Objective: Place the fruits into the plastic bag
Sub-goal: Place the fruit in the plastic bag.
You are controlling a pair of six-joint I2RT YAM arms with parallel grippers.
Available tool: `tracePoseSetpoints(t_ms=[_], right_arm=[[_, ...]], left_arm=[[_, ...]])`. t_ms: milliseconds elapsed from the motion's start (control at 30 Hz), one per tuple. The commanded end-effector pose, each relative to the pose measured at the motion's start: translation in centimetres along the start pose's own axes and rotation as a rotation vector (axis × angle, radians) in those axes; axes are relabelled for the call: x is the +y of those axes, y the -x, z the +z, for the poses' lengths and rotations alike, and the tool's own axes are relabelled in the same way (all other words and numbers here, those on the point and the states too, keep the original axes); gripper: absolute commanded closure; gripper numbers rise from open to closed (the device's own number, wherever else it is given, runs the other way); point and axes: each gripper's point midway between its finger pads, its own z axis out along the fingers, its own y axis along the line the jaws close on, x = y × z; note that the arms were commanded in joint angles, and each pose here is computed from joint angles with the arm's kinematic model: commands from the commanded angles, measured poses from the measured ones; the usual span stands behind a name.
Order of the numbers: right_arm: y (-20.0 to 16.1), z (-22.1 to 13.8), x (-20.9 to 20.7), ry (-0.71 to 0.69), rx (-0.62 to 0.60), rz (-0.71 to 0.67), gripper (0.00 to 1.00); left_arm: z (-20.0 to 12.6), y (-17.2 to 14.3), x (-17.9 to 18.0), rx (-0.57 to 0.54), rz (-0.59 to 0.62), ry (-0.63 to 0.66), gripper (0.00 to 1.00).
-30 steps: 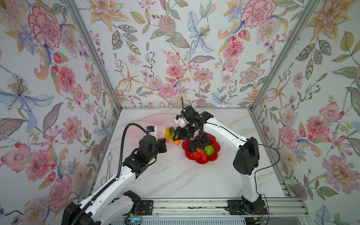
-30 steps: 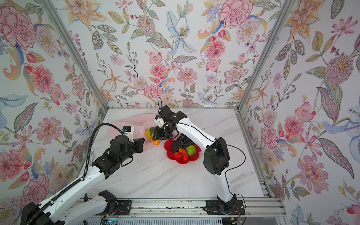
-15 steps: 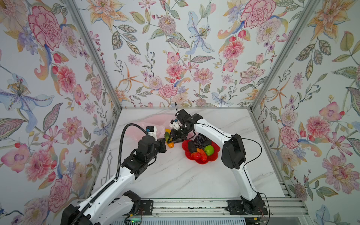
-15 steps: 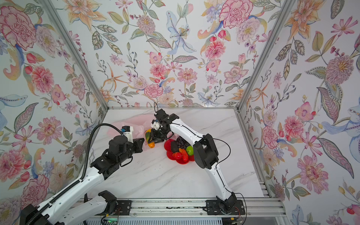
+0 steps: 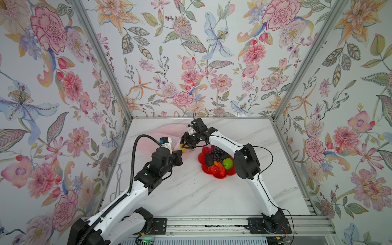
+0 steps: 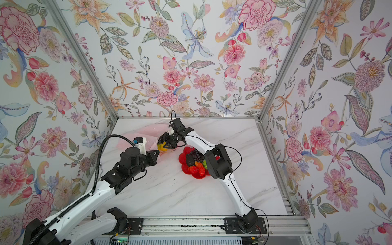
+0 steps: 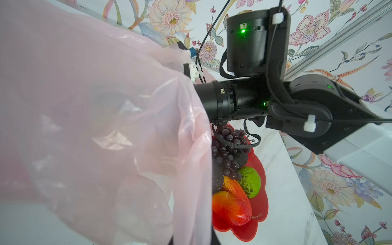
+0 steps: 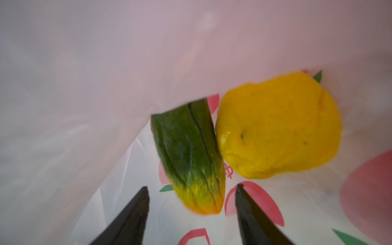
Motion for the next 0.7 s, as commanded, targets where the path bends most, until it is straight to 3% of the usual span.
tracePoseSetpoints(t_ms=[0,33,300,667], right_arm=[[1.6,-2.0,3.3,0.089,-0.06,-0.075,0.05],[1.5,-2.5,3.5,0.086,-0.063,-0.087,0.01],[-1.2,-7.6,3.6,-0.019,-0.096,-0.176,0.01],[-7.3,-13.7,-0.6,-0.265,-0.063,-0.215,0.01]], left_arm=[[0.1,0.0,0.0,-0.011,-0.039,-0.015,1.0],[0.1,0.1,0.0,-0.013,-0.042,-0.014,1.0],[0.0,0.1,0.1,-0.012,-0.039,-0.009,1.0],[0.0,0.2,0.3,-0.007,-0.055,-0.017,1.0]])
